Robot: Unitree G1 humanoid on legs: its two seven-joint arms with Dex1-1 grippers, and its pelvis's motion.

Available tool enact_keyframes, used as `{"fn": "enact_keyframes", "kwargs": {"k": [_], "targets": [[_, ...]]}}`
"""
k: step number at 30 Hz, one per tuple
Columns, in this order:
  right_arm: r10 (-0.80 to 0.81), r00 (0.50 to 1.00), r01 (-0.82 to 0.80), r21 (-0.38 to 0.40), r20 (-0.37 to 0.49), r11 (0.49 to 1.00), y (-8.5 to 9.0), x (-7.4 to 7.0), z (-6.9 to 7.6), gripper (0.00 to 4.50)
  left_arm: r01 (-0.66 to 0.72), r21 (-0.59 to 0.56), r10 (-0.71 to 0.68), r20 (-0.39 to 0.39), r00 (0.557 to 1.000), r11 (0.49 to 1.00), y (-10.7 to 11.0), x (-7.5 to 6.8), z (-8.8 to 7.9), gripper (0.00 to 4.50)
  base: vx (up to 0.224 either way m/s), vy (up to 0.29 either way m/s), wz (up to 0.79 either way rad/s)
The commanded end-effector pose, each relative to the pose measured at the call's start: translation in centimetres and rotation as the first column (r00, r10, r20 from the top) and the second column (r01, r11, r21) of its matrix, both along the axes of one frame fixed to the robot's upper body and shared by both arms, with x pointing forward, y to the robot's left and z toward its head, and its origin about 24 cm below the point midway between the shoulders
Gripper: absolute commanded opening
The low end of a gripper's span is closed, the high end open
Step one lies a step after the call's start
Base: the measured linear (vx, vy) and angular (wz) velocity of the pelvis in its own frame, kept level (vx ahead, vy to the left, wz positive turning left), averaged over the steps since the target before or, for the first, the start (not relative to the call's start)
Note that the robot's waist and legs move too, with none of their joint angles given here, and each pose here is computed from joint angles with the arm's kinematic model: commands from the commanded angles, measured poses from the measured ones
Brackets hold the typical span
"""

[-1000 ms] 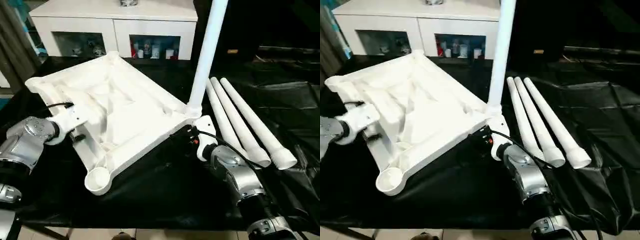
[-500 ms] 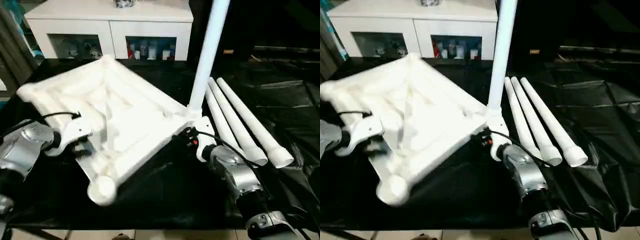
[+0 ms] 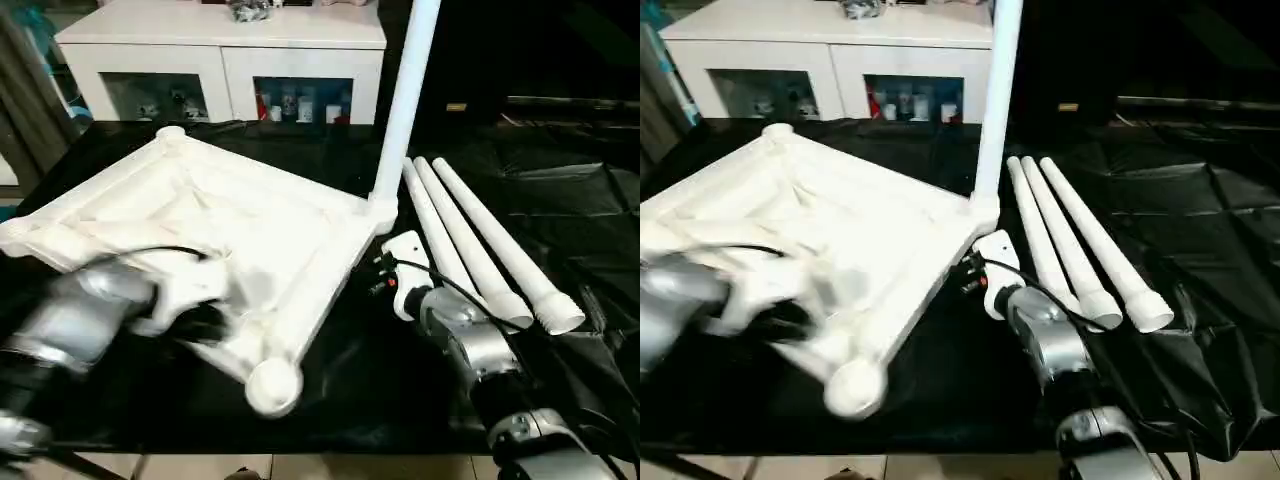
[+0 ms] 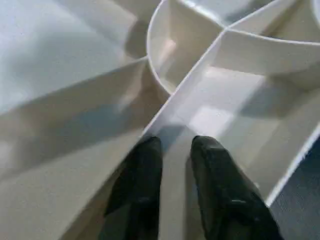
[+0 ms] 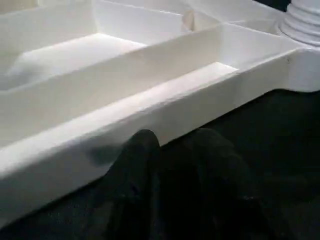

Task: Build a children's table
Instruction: Rotate table base

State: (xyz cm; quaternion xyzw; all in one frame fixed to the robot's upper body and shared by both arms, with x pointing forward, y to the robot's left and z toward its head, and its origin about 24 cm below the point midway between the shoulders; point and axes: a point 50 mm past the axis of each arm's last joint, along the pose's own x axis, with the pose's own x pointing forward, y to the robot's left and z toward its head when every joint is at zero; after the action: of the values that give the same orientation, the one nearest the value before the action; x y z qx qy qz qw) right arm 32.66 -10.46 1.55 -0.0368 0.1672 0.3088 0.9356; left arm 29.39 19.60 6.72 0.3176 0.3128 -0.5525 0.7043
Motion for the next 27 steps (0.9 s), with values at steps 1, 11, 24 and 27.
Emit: {"fn": "enact_keyframes", "kwargs": {"k": [1, 11, 24, 27], "targets": [[0.082, 0.996, -0.083, 0.018, 0.041, 0.996, 1.8, 0.3, 1.0, 1.11, 0.073, -0.055, -0.070, 0.050, 0.996, 0.996, -2.2, 0.4, 0.5, 0.92, 0.000, 0.000, 0.00], [0.104, 0.991, -0.104, -0.001, 0.084, 0.995, 2.1, 0.6, 1.5, 0.11, 0.081, -0.096, -0.068, 0.133, 0.989, 0.992, -4.8, 1.9, 0.5, 0.08, 0.000, 0.000, 0.00], [0.071, 0.978, -0.060, -0.062, 0.195, 0.996, -1.0, 0.8, 3.8, 0.00, -0.138, -0.132, 0.173, 0.307, 0.936, 0.981, -6.4, 5.1, 0.3, 0.05, 0.000, 0.000, 0.00], [0.027, 0.971, -0.010, -0.074, 0.236, 0.997, -2.1, 0.6, 4.7, 0.00, -0.196, -0.136, 0.232, 0.349, 0.908, 0.971, -6.8, 5.7, 0.0, 0.05, 0.000, 0.000, 0.00]]}}
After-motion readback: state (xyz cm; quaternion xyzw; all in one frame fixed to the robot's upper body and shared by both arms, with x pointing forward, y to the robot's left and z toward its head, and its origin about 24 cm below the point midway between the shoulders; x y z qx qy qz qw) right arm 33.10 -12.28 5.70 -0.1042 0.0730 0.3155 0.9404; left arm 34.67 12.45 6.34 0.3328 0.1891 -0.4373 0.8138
